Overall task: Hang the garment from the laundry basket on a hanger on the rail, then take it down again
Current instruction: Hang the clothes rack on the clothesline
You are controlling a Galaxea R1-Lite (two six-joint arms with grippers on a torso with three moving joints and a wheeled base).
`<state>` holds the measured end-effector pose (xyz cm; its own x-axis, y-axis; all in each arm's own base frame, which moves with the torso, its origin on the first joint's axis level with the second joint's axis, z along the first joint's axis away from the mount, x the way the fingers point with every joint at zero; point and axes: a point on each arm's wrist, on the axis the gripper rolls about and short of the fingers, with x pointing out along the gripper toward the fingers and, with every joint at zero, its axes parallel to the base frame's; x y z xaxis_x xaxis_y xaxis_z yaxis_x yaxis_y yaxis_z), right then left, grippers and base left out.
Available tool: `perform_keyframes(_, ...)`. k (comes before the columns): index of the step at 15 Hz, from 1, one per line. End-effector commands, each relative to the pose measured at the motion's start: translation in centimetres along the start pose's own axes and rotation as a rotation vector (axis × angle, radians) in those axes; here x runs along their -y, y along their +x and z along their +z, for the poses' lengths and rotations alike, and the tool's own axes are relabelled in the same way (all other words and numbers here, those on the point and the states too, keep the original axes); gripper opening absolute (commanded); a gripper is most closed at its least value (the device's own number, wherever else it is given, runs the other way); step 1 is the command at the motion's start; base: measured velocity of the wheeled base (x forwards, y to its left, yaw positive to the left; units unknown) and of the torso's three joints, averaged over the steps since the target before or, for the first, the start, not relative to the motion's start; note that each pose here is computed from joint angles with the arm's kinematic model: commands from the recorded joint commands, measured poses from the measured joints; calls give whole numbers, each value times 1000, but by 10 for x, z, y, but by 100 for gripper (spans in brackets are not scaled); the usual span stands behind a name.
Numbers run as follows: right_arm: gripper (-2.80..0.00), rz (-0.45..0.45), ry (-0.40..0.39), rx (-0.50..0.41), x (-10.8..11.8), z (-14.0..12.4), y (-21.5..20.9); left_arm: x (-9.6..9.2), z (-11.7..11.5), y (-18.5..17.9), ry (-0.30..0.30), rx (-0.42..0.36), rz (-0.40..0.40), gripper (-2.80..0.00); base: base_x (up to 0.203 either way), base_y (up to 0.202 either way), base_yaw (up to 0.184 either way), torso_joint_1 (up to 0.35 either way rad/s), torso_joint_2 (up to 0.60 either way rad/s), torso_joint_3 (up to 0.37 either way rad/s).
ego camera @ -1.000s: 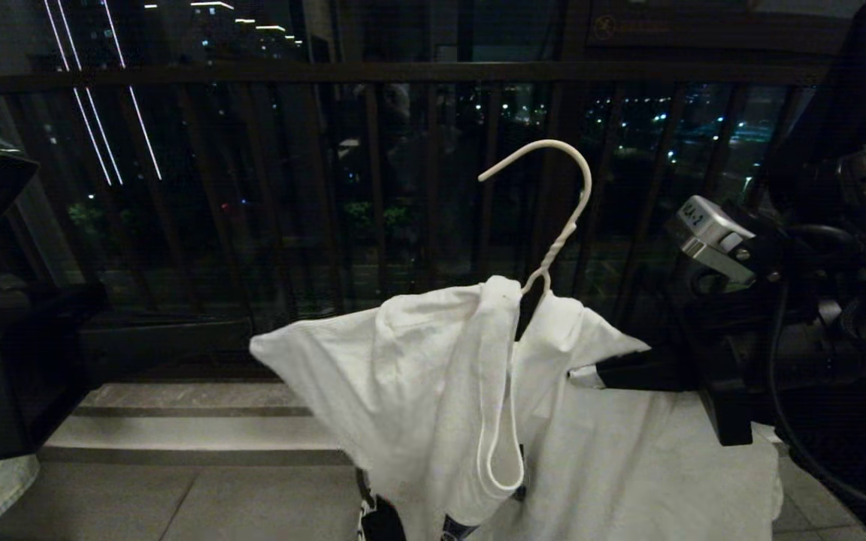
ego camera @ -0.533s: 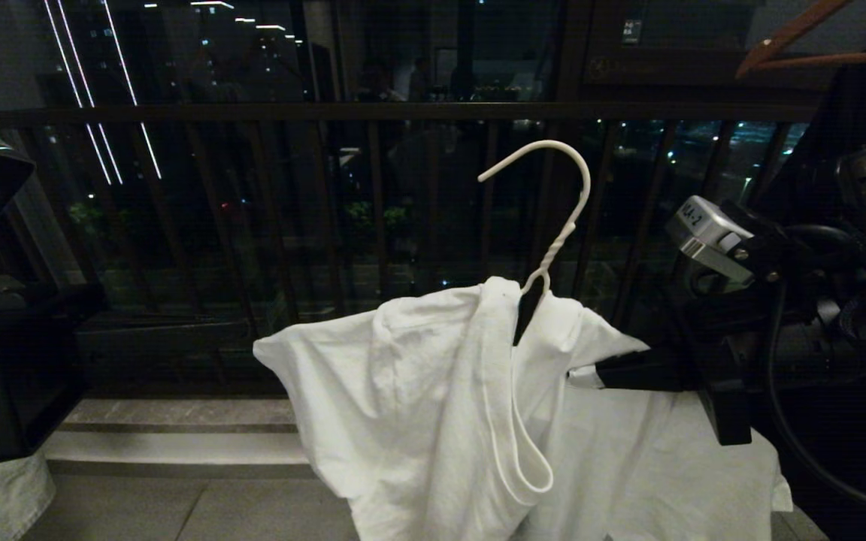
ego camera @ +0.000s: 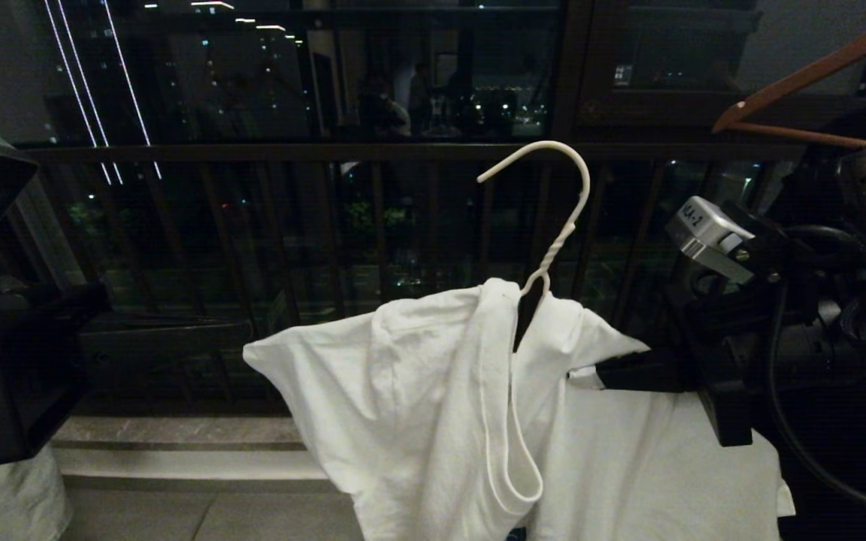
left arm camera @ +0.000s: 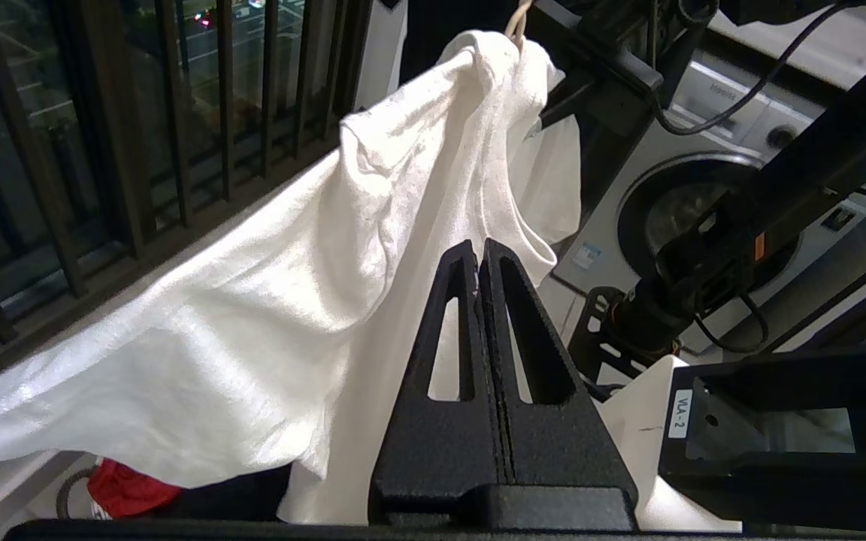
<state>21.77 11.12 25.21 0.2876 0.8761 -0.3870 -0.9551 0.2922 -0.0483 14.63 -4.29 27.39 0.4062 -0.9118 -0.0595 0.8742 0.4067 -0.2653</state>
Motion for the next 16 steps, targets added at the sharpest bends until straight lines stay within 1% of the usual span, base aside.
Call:
perform_keyframes(1, -280, 5, -3, 2, -1, 0, 0, 0, 0, 1, -1, -2, -9, -280, 0, 0, 0, 239, -548, -315)
perform_keyframes(9, -280, -3, -19, 17, -3, -1, -2, 0, -2, 2, -7, -9, -17, -280, 0, 0, 0, 257, -575, -315)
perform_keyframes(16, -280, -4, -23, 19, -4, -1, -3, 2, -2, 2, -3, -9, -25, -280, 0, 0, 0, 181, -388, -208)
